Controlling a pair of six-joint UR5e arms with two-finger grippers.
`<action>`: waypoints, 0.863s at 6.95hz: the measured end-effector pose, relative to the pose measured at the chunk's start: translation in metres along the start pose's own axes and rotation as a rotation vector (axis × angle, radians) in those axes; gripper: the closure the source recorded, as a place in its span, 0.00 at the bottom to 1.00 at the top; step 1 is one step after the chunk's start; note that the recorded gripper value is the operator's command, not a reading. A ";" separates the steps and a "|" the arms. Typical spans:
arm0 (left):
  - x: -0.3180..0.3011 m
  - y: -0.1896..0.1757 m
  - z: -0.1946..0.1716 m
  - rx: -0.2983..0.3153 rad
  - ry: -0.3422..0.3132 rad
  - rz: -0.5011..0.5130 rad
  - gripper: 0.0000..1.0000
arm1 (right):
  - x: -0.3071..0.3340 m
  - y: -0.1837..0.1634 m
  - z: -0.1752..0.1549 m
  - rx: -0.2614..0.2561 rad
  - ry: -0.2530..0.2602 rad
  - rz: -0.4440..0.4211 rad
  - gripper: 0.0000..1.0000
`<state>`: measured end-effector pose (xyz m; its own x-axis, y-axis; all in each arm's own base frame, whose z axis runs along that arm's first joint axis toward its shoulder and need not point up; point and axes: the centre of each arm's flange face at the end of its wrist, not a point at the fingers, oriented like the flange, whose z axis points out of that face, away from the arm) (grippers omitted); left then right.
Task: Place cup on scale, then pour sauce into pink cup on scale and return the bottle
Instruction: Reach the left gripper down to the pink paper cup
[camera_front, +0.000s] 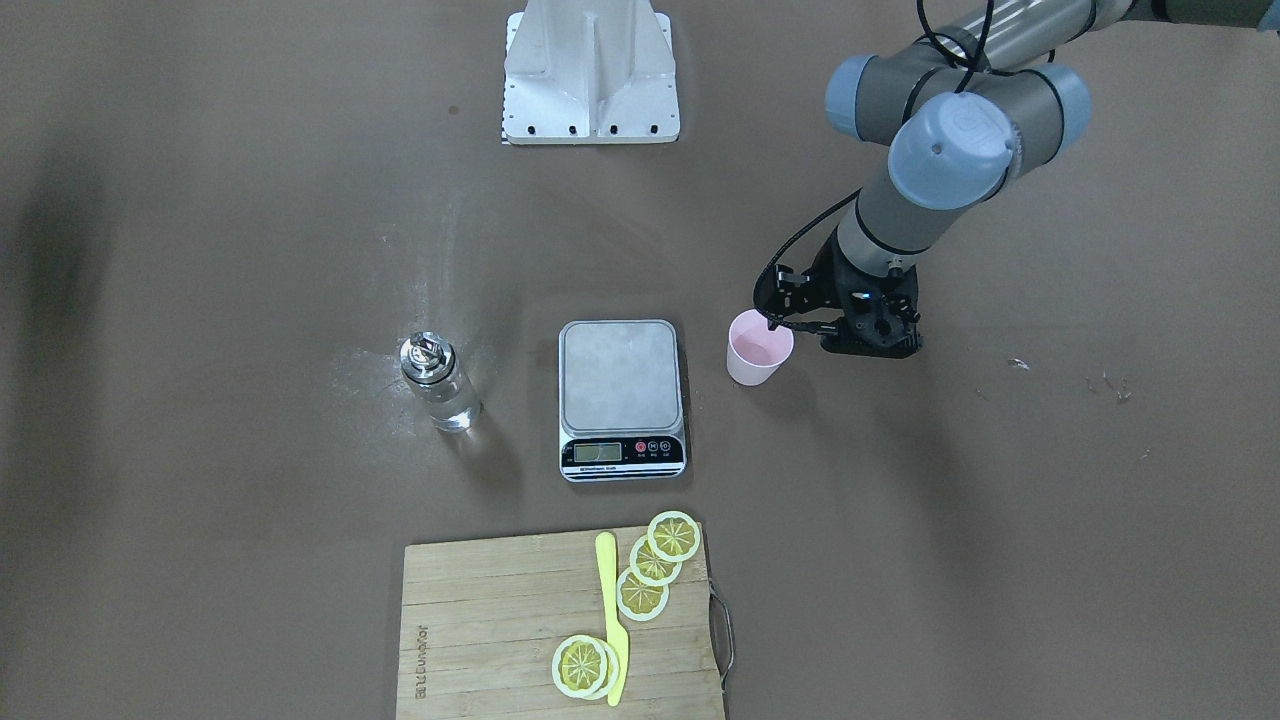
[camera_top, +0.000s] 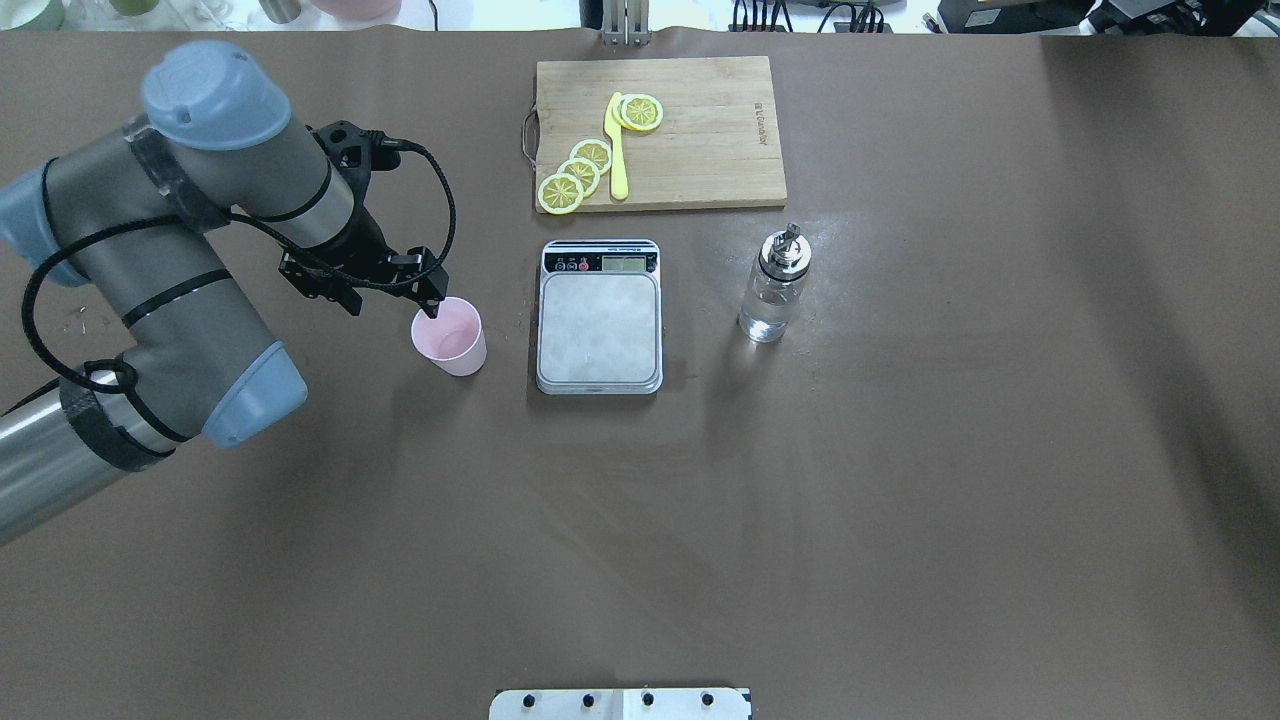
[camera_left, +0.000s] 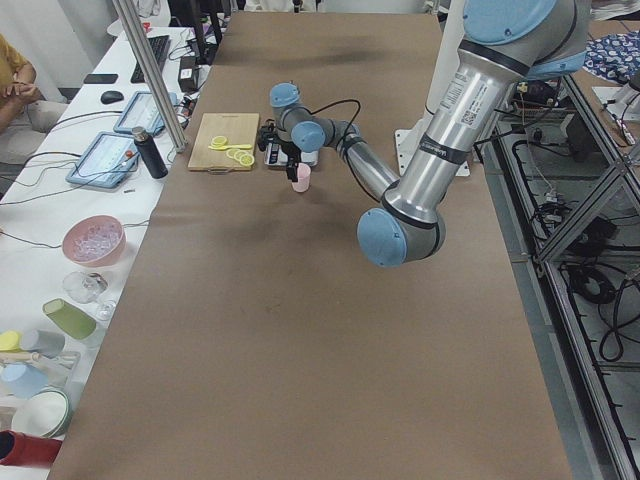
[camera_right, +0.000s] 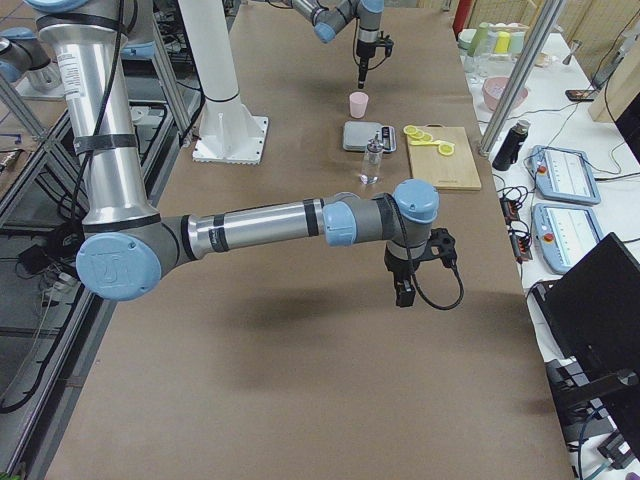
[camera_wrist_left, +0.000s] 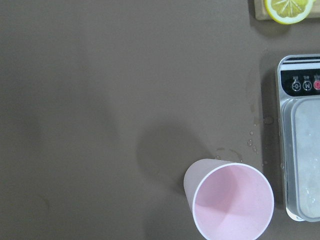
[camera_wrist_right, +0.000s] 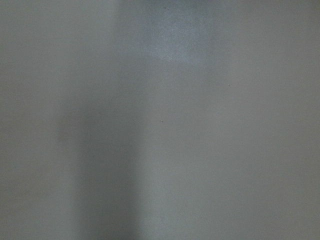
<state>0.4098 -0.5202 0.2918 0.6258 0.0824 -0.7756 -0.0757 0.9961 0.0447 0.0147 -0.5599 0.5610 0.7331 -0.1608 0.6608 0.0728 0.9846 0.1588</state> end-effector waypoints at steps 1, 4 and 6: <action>0.000 -0.005 0.005 -0.005 -0.007 0.010 0.09 | 0.000 0.000 0.000 0.000 0.000 0.000 0.00; 0.000 -0.009 0.018 -0.020 -0.017 0.014 0.10 | 0.000 0.000 0.002 -0.003 0.000 -0.001 0.00; 0.006 -0.005 0.030 -0.034 -0.020 0.024 0.11 | 0.000 0.000 0.002 -0.005 -0.001 -0.001 0.00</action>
<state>0.4367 -0.5238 0.3058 0.6388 0.1068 -0.7620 -0.1164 0.9923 0.0415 0.0126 -0.5602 0.5625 0.7327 -0.1622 0.6610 0.0770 0.9847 0.1563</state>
